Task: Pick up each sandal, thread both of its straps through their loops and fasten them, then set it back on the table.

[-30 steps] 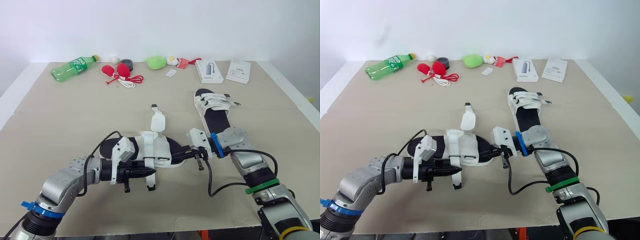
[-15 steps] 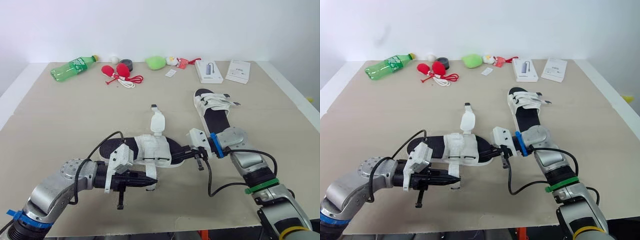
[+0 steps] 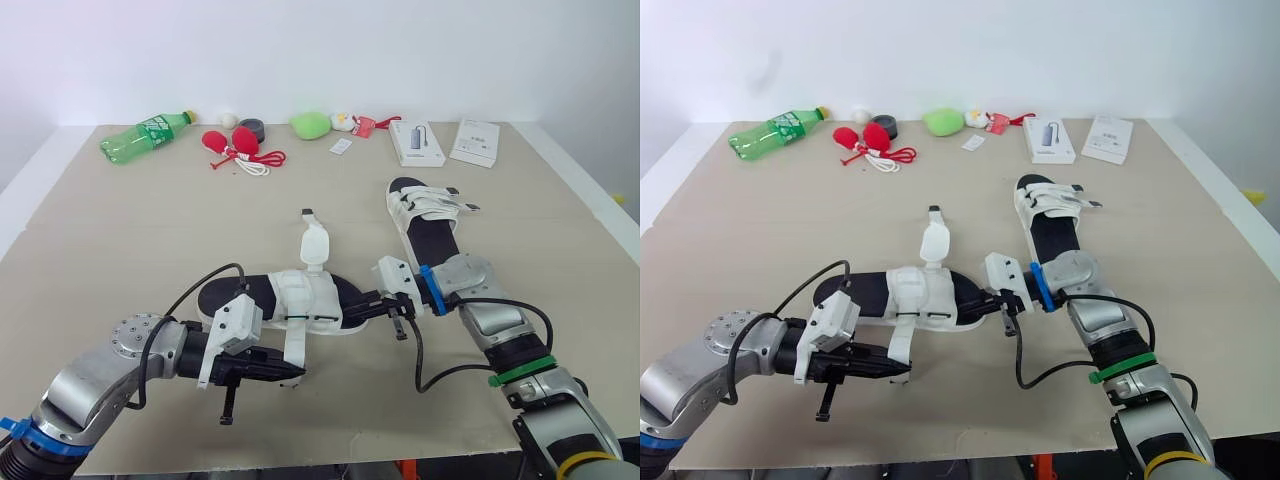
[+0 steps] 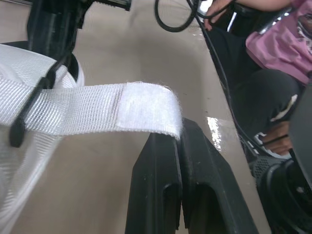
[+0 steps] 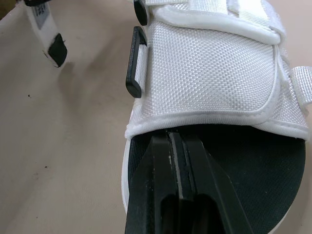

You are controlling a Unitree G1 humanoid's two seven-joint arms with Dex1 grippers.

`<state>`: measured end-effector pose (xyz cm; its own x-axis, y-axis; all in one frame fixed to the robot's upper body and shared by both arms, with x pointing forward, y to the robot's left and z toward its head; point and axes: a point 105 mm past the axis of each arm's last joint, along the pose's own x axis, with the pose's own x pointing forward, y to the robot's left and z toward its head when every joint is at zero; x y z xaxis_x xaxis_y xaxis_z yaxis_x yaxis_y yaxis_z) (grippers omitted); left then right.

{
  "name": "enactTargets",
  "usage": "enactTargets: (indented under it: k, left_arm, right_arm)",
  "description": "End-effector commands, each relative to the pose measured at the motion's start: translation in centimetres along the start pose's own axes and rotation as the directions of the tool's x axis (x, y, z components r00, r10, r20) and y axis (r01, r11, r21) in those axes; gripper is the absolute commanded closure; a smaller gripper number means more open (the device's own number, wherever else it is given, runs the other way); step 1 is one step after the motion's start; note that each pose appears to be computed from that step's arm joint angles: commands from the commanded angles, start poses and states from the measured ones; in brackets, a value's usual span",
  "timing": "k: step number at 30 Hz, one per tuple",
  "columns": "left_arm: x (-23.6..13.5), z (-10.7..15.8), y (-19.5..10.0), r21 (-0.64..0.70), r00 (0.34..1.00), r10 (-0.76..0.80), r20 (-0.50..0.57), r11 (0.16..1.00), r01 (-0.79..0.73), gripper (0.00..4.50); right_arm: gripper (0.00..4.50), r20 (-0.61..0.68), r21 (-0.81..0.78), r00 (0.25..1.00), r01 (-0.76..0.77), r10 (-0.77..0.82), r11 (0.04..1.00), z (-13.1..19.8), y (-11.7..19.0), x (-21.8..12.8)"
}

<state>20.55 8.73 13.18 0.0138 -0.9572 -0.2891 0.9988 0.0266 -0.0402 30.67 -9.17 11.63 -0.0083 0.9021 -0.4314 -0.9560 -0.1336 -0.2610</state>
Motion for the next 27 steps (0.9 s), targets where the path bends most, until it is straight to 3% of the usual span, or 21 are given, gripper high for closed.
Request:
enactTargets:
  k: [1, 5, 6, 8, 9, 13, 15, 18, 22, 27]
  left_arm:
    - [-0.2, 1.5, -0.5, 0.106, 1.000, -0.018, -0.001, 0.994, 0.018, 3.74]
    - [-1.2, 2.0, -1.1, 0.238, 0.996, -0.037, -0.079, 0.970, 0.055, 2.11]
    - [-1.6, 1.8, -1.1, 0.281, 0.993, -0.028, -0.117, 0.958, 0.060, 1.40]
    - [-2.5, 1.7, -0.4, 0.415, 0.985, 0.025, -0.173, 0.908, 0.050, 0.86]
    - [-2.9, 1.7, 0.0, 0.486, 0.981, 0.056, -0.188, 0.873, 0.043, 0.12]
    - [-4.0, 2.9, 1.7, 0.847, 0.968, 0.181, -0.173, 0.529, 0.052, 0.12]
    - [-3.6, 2.8, 1.7, 0.926, 0.971, 0.182, -0.156, 0.369, 0.079, 0.12]
    - [-2.6, 2.6, 1.3, 0.971, 0.981, 0.149, -0.128, 0.219, 0.093, 0.12]
    - [-0.5, 0.9, 0.3, 0.977, 0.990, 0.069, -0.123, 0.184, 0.109, 0.12]
    - [1.2, 1.5, 0.0, 0.982, 0.998, 0.018, -0.068, 0.176, 0.064, 0.12]
  right_arm:
    - [4.50, -0.030, 0.000, 0.999, -0.017, 0.017, 1.000, -0.4, 0.0, 0.2]
    - [4.50, -0.032, 0.000, 0.999, -0.020, 0.020, 1.000, -0.4, 0.1, 0.1]
    - [4.50, -0.033, 0.000, 0.999, -0.020, 0.020, 1.000, -0.4, 0.1, 0.0]
    - [4.50, -0.035, 0.000, 0.999, -0.022, 0.022, 1.000, -0.5, 0.2, -0.1]
    - [4.50, -0.035, 0.001, 0.999, -0.023, 0.023, 1.000, -0.5, 0.2, -0.1]
    - [4.50, -0.035, -0.001, 0.999, -0.033, 0.033, 0.999, -0.5, 0.3, 0.0]
    - [4.50, -0.033, -0.003, 0.999, -0.038, 0.038, 0.999, -0.5, 0.3, 0.1]
    - [4.50, -0.031, -0.006, 0.999, -0.043, 0.043, 0.999, -0.4, 0.4, 0.2]
    - [4.50, -0.034, -0.009, 0.999, -0.041, 0.041, 0.999, -0.4, 0.3, 0.1]
    - [4.50, -0.040, -0.009, 0.999, -0.036, 0.036, 0.999, -0.5, 0.4, -0.1]
